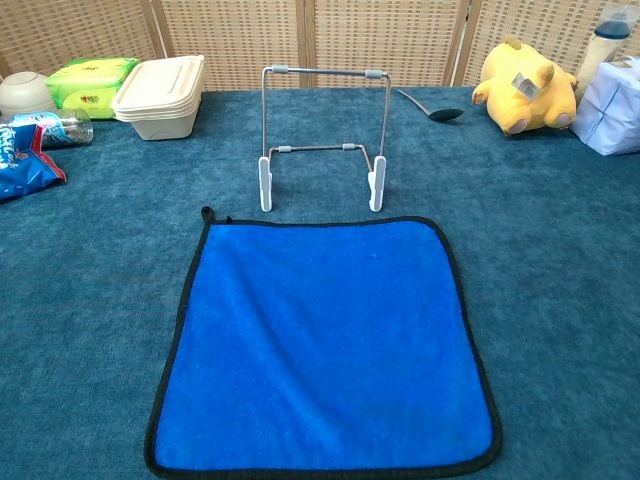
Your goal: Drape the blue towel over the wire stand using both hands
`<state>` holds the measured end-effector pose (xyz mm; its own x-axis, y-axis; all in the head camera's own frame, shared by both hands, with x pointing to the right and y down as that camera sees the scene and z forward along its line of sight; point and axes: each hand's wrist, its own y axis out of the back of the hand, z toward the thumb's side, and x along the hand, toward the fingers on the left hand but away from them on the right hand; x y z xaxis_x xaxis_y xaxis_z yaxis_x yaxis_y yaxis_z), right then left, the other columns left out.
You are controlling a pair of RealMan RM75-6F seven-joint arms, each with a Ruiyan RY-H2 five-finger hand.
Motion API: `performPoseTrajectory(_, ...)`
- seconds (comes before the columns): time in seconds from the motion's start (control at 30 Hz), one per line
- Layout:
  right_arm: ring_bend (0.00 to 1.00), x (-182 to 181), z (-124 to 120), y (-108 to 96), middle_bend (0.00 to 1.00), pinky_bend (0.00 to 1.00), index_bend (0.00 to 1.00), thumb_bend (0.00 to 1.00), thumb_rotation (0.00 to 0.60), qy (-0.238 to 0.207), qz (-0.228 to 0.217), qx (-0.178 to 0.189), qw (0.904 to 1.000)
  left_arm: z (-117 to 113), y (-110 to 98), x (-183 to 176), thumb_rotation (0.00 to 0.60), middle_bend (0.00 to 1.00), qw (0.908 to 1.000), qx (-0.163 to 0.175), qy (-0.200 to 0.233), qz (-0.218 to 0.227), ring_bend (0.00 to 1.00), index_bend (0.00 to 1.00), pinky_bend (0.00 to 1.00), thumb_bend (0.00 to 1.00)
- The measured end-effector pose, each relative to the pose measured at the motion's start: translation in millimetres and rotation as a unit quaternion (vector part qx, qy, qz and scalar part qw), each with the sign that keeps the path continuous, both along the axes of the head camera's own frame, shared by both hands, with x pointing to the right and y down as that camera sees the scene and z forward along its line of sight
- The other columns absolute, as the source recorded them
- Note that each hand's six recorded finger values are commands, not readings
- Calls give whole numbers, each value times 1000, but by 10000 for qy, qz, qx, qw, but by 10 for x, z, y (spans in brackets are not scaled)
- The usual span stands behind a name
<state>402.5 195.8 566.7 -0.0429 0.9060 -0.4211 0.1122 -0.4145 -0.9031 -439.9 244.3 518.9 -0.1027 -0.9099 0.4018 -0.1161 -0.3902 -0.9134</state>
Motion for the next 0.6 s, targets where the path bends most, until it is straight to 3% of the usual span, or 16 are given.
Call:
performPoseTrajectory(0.33, 0, -168, 41, -174, 49, 0, 0, 352, 600, -52, -667, 35, 9978, 21, -131, 116, 600, 187, 9995, 120, 183, 220, 136, 250, 199, 344)
performPoseTrajectory(0.6, 0, -574, 122, -388, 51, 0, 17, 278, 600, -295, -1826, 307, 9823, -29, -271, 342, 600, 207, 9956, 229, 680, 605, 154, 275, 217, 344)
